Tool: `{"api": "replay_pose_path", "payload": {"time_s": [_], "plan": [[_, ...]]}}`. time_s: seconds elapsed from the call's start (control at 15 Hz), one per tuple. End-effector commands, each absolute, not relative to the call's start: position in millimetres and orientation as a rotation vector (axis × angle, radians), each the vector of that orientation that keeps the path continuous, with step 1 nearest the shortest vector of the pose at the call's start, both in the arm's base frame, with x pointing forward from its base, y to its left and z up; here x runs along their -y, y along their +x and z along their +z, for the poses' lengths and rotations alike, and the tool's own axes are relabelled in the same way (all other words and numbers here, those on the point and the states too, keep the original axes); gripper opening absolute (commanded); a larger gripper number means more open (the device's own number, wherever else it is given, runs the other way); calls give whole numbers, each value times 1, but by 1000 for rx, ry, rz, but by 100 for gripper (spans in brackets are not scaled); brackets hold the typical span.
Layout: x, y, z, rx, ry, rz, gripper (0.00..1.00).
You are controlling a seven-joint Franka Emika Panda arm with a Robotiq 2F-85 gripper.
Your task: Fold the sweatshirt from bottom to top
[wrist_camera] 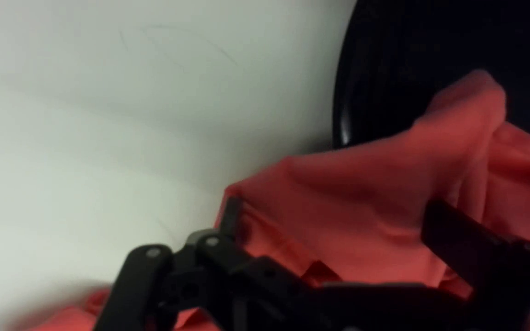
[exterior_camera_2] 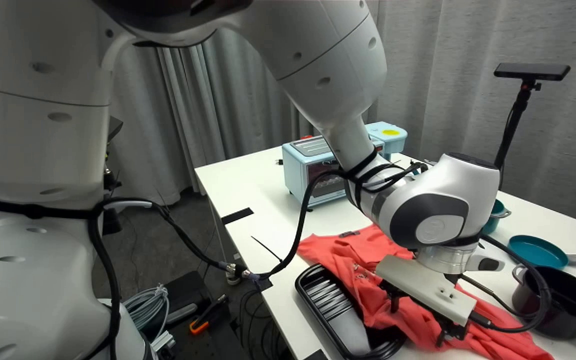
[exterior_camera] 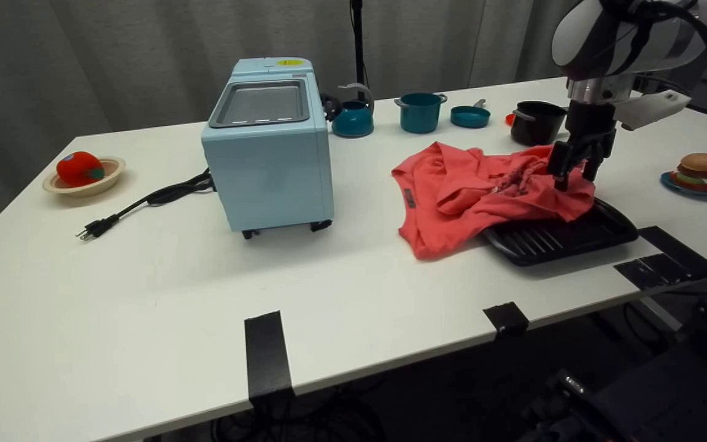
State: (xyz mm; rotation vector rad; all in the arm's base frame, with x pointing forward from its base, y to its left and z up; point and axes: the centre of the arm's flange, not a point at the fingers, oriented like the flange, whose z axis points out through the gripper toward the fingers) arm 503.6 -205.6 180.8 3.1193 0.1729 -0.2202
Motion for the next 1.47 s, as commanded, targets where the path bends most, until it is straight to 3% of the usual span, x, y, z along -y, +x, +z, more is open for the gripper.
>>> {"api": "replay_pose_path", "payload": {"time_s": [0.0,0.33,0.67,1.4], "plan": [[206,512,186,-164,3124,-192,74],[213,511,192,-81,3124,-169,33],[208,516,214,-42,3140,-135,0],[115,538,291,-248,3182,228,0]]}}
